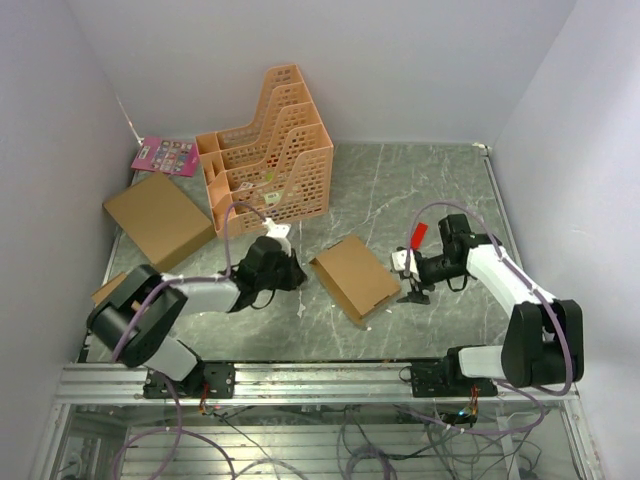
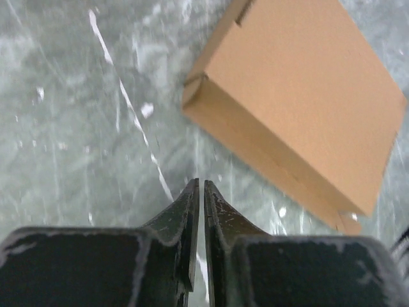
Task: Fold the paper box
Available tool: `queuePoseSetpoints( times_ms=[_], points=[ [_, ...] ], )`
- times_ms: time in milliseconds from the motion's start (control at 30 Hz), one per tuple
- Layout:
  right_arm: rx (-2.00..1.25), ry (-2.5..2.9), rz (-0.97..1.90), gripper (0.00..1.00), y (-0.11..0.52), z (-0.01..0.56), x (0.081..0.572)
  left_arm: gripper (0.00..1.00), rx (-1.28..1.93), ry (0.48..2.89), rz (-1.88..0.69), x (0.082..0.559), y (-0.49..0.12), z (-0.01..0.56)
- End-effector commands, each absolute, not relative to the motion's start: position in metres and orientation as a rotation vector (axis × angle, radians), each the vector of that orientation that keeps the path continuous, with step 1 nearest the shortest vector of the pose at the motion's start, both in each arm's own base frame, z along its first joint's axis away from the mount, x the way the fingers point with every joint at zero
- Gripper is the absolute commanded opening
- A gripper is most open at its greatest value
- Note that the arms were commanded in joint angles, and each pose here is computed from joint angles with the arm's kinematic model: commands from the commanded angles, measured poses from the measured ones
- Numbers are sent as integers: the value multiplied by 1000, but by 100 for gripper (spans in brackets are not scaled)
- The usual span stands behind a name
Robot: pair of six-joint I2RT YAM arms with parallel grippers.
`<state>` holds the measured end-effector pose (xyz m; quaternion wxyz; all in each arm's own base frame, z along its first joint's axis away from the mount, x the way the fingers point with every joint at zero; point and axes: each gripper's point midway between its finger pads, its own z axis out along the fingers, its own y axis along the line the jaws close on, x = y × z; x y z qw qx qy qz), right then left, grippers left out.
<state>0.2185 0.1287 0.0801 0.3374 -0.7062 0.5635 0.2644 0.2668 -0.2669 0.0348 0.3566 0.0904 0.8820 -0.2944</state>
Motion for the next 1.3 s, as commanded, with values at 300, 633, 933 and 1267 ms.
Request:
queuePoseSetpoints(
  times_ms=[300,633,933,1267],
  points=[
    [-1848,1330,661,75,137,76,211,27,696,1786,-1008,158,-321,122],
    [-1825,1400,652,74,133,73,214,59,1008,1321,-973,106,-355,141],
    [-1808,1416,646,74,129,72,214,60,1234,1189,-675,93,-393,105],
    [-1808,1439,645,74,127,67,216,49,1388,1223,-516,104,-412,70]
  ],
)
